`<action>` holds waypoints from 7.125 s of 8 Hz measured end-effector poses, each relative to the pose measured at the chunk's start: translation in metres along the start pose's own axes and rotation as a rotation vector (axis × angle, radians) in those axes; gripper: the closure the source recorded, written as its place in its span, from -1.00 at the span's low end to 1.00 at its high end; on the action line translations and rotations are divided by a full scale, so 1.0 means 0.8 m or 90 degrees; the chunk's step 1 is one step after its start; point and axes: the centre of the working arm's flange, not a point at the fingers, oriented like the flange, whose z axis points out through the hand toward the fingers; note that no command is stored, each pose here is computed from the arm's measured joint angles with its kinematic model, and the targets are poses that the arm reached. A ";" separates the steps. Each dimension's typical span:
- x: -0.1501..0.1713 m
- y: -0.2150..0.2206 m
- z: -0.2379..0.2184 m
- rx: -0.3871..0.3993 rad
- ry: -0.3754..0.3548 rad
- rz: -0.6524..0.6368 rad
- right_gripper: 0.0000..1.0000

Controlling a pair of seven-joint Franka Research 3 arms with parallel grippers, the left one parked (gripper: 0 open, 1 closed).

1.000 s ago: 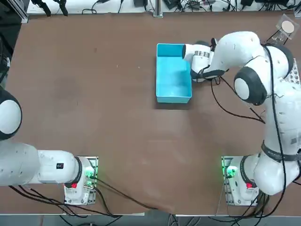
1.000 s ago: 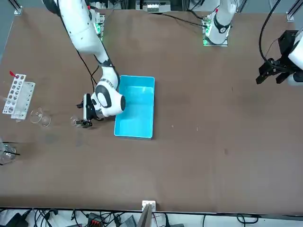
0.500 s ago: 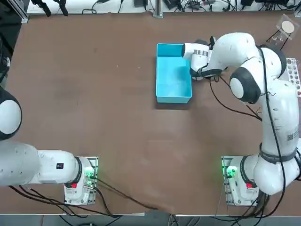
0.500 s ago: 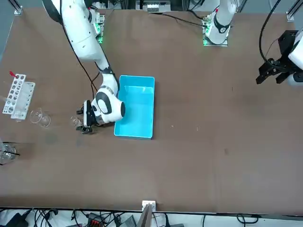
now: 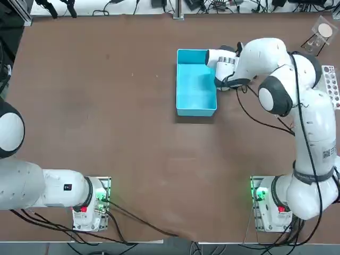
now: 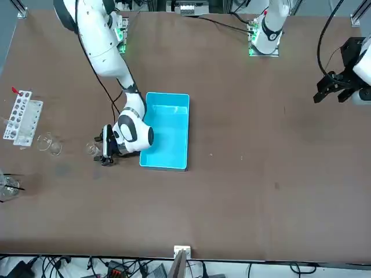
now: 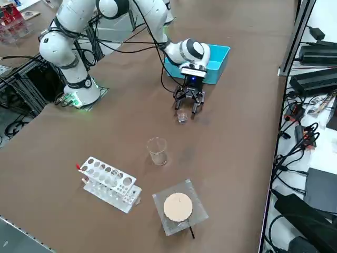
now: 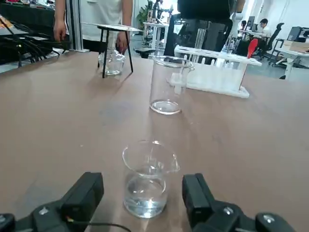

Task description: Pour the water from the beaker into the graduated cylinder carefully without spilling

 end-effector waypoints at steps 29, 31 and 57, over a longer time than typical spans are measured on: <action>0.172 -0.011 0.115 -0.209 0.047 0.089 -0.22; 0.235 -0.004 0.157 -0.221 -0.012 0.078 -0.22; 0.374 0.041 0.295 -0.062 -0.584 -0.073 -0.22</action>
